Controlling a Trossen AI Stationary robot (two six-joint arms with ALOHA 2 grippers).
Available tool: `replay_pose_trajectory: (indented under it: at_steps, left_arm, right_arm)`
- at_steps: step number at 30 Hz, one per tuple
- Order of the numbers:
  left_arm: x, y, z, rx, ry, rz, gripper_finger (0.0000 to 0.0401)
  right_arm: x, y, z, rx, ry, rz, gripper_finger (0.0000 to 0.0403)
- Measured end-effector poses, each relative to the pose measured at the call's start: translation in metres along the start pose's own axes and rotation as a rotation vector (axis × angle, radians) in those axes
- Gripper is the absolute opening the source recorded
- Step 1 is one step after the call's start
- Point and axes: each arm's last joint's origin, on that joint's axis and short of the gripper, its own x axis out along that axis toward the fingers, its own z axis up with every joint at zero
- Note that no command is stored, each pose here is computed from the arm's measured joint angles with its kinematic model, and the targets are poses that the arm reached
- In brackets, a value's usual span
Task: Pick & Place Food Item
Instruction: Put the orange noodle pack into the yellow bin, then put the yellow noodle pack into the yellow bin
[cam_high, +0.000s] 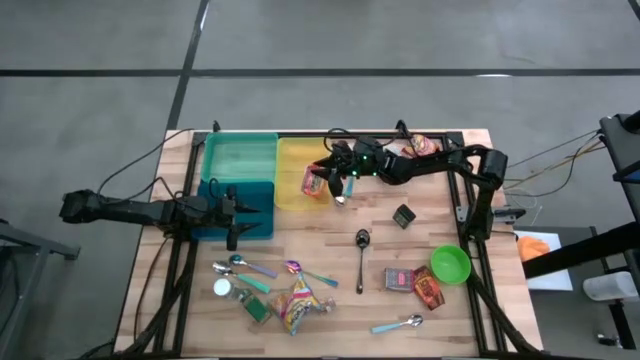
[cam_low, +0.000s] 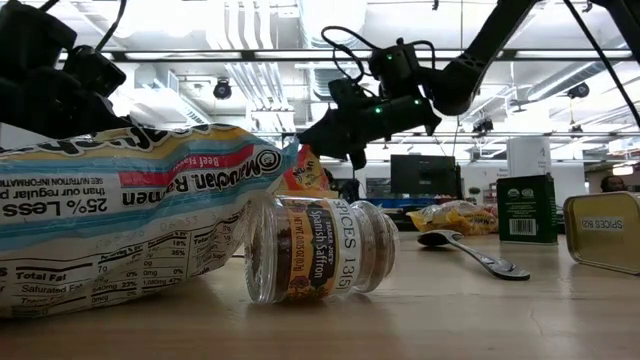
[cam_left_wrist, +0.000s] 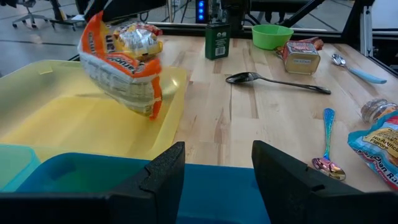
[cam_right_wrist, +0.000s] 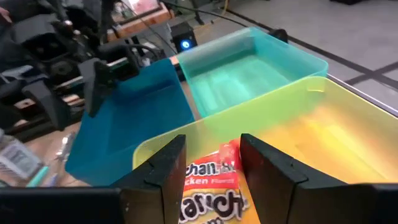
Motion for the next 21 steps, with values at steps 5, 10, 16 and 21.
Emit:
replay_pose_trajectory:
  at_steps: [5, 10, 16, 21]
  left_arm:
    - [0.000, 0.000, 0.000, 0.000, 0.000, 0.000, 0.0189]
    - [0.000, 0.000, 0.000, 0.000, 0.000, 0.000, 0.0189]
    - [0.000, 0.000, 0.000, 0.000, 0.000, -0.001, 0.0189]
    - [0.000, 0.000, 0.000, 0.000, 0.000, -0.001, 0.0189]
  right_arm:
    - [0.002, 0.000, 0.005, -0.013, 0.012, -0.006, 0.0148]
    - [0.003, 0.001, 0.008, -0.023, 0.005, -0.004, 0.0148]
    - [0.002, 0.001, 0.008, -0.010, 0.008, -0.003, 0.0148]
    - [-0.003, 0.005, 0.013, -0.011, 0.028, -0.002, 0.0148]
